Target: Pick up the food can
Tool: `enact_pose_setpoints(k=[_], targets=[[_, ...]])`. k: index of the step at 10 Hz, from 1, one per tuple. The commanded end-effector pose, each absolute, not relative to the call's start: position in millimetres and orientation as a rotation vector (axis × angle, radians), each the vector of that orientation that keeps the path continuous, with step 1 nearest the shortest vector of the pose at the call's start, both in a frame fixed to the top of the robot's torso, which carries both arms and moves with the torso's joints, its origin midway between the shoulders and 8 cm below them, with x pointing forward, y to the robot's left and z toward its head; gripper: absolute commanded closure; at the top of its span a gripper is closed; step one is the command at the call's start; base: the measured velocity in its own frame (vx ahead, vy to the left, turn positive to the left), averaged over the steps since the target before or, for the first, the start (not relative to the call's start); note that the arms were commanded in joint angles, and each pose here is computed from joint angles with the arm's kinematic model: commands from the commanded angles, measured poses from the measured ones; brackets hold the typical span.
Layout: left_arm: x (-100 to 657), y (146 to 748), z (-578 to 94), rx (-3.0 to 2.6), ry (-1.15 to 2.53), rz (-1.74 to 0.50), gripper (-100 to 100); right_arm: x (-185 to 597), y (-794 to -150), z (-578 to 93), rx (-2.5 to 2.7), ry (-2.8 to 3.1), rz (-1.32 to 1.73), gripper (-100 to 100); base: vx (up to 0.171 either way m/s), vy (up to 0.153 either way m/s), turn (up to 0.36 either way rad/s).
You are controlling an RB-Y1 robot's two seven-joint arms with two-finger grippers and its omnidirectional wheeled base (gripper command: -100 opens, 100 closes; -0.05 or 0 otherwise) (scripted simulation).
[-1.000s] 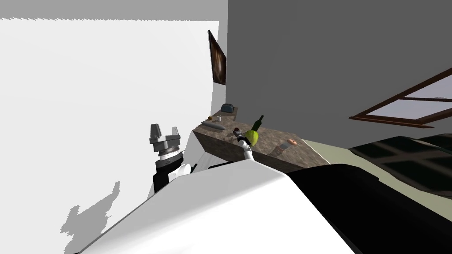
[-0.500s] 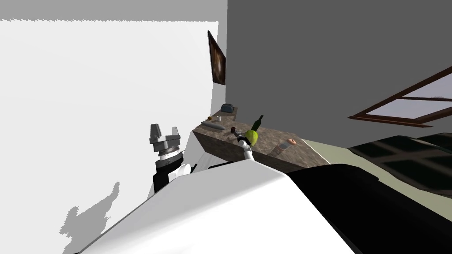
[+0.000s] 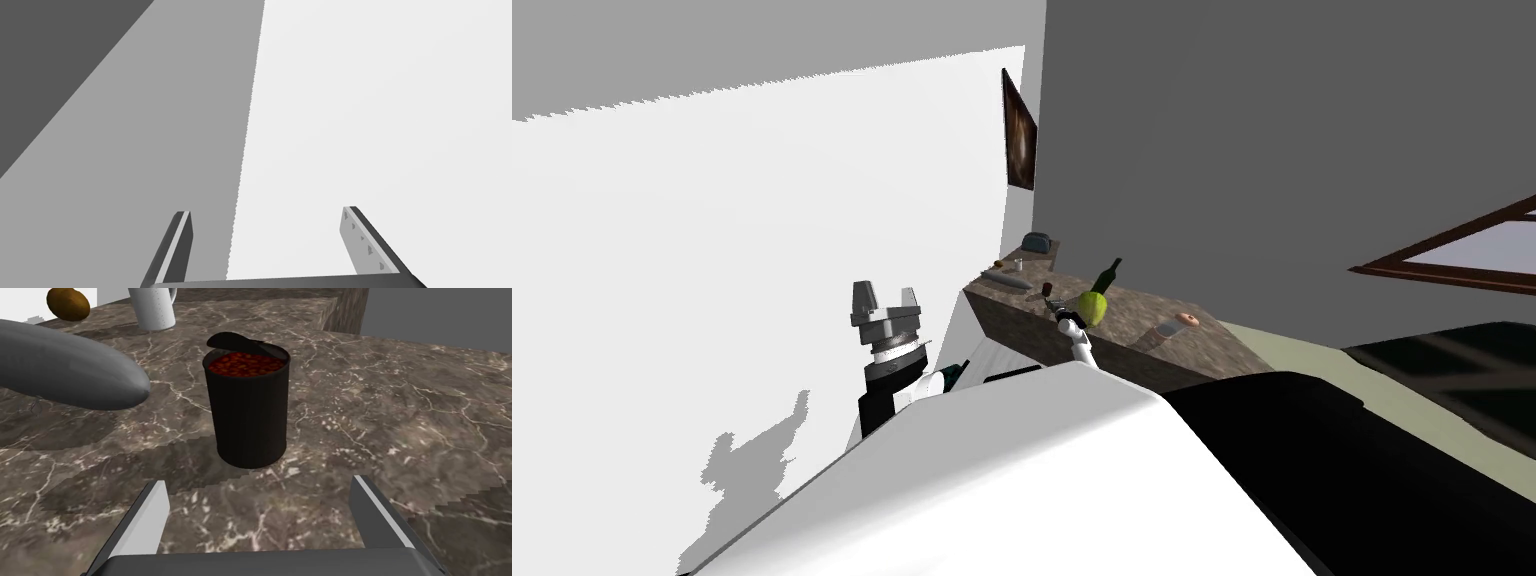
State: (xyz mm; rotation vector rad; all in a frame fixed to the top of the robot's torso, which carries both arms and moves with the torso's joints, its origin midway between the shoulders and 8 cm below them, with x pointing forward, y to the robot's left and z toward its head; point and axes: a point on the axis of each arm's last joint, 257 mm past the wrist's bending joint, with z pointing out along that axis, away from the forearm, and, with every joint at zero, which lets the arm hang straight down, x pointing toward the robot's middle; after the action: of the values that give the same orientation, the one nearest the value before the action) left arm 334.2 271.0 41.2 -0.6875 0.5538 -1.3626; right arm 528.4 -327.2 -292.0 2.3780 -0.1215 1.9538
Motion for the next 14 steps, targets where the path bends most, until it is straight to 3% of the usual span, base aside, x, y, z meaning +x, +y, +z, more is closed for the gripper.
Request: enact_pose_setpoints(k=[1,4,14], targets=[[334,271,41,-0.688,0.554,-1.363,0,521,-348,-305,2.375,-0.035,1.858,-100,-0.141,0.178,0.232],[334,271,41,-0.688,0.554,-1.363,0,505,-381,-326,2.371,0.085,1.705,-100,-0.169,0.201,0.198],[334,271,41,-0.688,0.554,-1.362,0,411,-520,-403,2.342,0.468,1.033,-100,-0.053,0.138,0.187]])
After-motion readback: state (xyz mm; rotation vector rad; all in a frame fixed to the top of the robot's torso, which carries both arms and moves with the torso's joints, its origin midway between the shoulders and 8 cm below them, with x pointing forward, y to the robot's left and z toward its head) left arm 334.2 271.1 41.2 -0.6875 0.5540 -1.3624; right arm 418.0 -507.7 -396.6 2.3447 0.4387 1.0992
